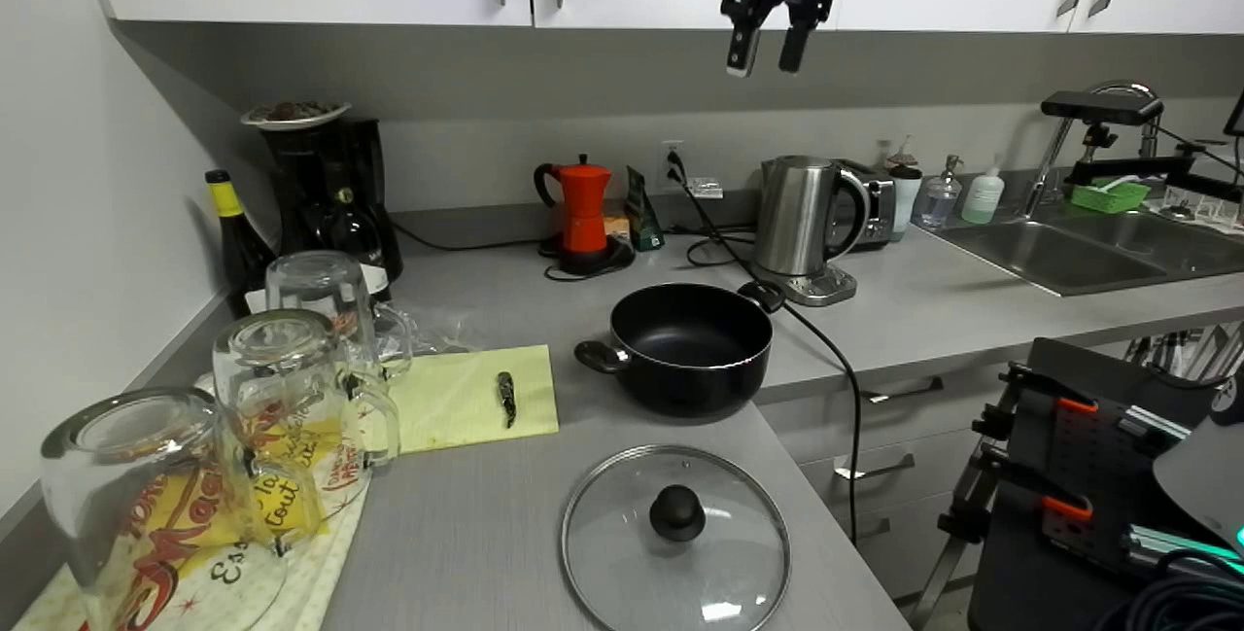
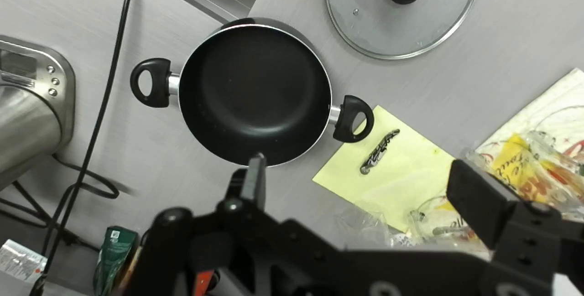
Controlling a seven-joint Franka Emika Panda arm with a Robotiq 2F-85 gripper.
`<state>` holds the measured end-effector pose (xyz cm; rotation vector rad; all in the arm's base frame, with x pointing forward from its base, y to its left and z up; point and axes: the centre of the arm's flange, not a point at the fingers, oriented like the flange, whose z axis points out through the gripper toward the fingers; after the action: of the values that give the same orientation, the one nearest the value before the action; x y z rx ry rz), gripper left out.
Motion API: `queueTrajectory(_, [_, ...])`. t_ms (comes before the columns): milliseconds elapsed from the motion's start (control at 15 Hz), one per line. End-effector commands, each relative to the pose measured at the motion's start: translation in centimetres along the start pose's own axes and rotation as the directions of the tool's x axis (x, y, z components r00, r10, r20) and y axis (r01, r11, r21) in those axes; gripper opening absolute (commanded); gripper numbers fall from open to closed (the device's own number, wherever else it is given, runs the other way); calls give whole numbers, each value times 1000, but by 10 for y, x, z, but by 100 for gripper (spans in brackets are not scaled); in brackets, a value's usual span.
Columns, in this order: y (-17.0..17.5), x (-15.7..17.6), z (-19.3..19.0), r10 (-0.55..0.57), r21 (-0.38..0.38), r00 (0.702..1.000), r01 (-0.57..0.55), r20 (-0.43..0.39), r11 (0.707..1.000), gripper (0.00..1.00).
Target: Pick up the lid and put it on the pot
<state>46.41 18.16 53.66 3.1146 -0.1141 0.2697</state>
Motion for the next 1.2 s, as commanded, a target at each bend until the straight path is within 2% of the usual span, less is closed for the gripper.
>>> queueTrajectory(0, [-20, 12, 66, -101, -26, 991, 103, 83, 994, 100])
queueTrajectory(267, [-41, 14, 137, -211, -38, 962, 221, 173, 975, 100])
queueTrajectory(667, [-61, 12, 230, -373, -50, 891, 397, 259, 916, 100])
queueTrajectory(933, [-79, 8, 271, -486, -20, 826, 512, 286, 859, 100])
queueTrajectory(1133, [-99, 0, 297, -582, 34, 764, 598, 279, 801, 100])
